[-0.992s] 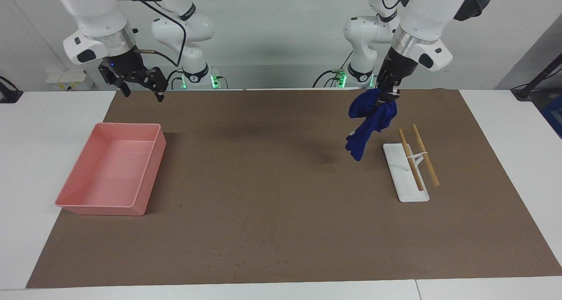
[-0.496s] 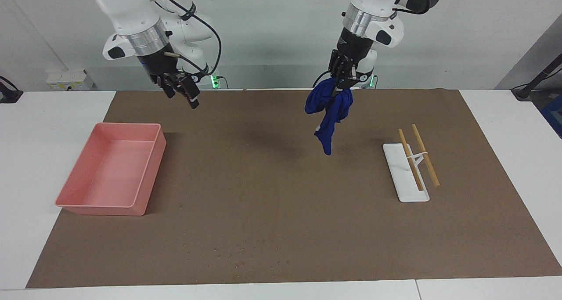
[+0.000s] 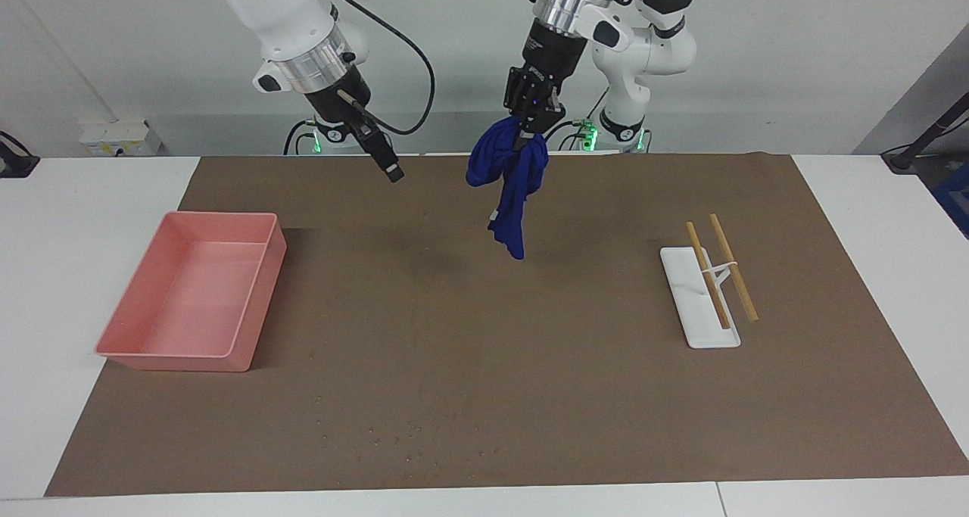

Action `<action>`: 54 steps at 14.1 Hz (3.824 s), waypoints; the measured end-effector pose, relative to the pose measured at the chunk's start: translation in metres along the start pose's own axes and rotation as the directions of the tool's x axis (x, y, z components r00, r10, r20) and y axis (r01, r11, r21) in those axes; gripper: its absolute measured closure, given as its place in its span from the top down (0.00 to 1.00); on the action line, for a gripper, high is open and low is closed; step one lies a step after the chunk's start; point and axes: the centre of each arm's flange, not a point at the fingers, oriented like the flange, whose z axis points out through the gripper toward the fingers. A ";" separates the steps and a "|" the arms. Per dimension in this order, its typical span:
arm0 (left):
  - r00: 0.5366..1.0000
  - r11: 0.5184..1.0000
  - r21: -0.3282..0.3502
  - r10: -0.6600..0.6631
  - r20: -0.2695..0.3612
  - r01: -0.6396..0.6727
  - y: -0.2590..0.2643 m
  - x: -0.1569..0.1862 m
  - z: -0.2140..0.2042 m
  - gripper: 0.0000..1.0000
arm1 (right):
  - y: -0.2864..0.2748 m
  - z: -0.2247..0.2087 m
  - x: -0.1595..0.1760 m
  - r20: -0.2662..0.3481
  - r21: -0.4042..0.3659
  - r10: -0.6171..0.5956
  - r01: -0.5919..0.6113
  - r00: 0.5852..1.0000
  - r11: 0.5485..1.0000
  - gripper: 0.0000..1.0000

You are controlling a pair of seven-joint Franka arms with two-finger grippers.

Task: Wipe water with towel using both arms
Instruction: 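Carry the cloth toward center while the right gripper reaches toward it, then grasp the cloth with the right gripper while the left gripper holds, then pull the cloth away with the right gripper while the left gripper withdraws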

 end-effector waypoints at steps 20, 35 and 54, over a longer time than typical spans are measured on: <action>0.993 0.993 -0.106 -0.036 0.111 0.047 -0.024 -0.035 -0.002 0.18 | -0.016 0.010 -0.028 0.215 0.036 0.340 -0.356 0.915 0.934 0.04; 0.998 0.994 -0.082 0.067 -0.002 -0.067 -0.014 -0.014 0.016 1.00 | -0.047 0.007 0.065 0.179 0.270 0.279 -0.320 0.943 0.908 0.04; 0.651 0.642 0.417 0.745 -0.143 -0.643 0.123 0.221 -0.022 1.00 | -0.114 0.254 0.173 -0.169 0.377 -0.051 0.112 0.984 0.919 0.04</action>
